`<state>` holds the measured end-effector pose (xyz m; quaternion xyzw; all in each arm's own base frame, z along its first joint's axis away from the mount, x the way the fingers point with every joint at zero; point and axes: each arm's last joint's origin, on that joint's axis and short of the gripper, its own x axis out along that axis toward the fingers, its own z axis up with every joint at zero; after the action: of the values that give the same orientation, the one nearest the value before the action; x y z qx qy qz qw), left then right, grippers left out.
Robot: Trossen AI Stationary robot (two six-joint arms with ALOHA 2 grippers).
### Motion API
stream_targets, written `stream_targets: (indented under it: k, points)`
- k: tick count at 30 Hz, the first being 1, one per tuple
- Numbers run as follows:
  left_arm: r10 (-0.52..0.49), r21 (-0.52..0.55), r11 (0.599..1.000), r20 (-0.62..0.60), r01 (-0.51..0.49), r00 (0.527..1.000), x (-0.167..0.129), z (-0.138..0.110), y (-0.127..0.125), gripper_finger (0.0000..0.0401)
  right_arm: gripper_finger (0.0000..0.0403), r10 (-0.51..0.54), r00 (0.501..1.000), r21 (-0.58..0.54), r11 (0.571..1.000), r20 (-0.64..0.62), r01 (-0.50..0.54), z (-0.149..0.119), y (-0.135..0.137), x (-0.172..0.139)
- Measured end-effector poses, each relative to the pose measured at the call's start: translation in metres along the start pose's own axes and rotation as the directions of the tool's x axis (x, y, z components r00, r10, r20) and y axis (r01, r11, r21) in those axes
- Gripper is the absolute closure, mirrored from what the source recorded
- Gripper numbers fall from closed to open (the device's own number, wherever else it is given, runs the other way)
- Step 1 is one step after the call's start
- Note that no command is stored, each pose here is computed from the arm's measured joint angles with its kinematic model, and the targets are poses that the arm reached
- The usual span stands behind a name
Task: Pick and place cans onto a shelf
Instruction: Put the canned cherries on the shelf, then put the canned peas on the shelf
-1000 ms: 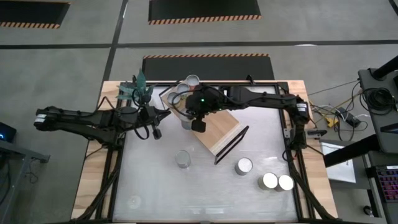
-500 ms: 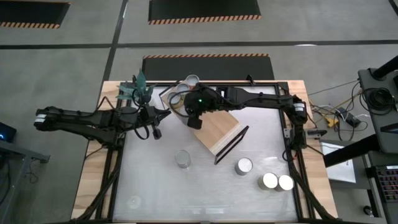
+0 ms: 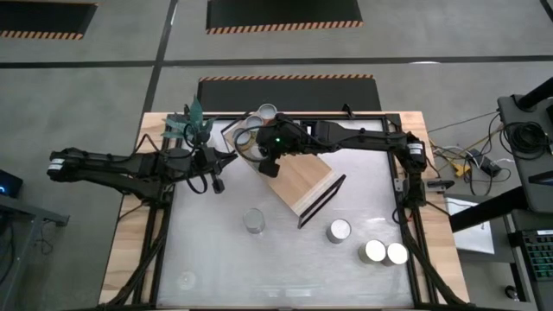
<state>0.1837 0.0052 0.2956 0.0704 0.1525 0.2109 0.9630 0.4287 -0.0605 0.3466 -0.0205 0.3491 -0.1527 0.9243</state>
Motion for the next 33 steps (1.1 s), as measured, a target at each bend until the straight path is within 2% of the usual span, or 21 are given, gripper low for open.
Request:
stream_targets:
  k: [11,15,23,33]
  points:
    - [-0.001,0.0,1.0,0.0,0.001,1.0,0.0,0.0,0.0,0.0401,0.0394,0.013,0.998,-0.008,1.0,0.066,-0.012,0.017,0.002,-0.018]
    - [-0.016,0.005,1.0,0.003,0.016,1.0,-0.001,0.0,-0.003,0.0401,0.0394,0.034,0.997,-0.035,0.999,0.065,-0.032,0.022,0.011,-0.03]
    - [-0.1,0.027,0.995,0.027,0.099,0.995,-0.009,0.002,-0.016,0.0401,0.0394,0.124,0.992,-0.113,0.986,-0.014,-0.125,0.014,0.055,-0.06]
    - [-0.229,0.031,0.973,0.072,0.227,0.971,-0.022,0.012,-0.035,0.0401,0.0394,0.232,0.958,-0.212,0.941,-0.168,-0.265,-0.02,0.13,-0.086]
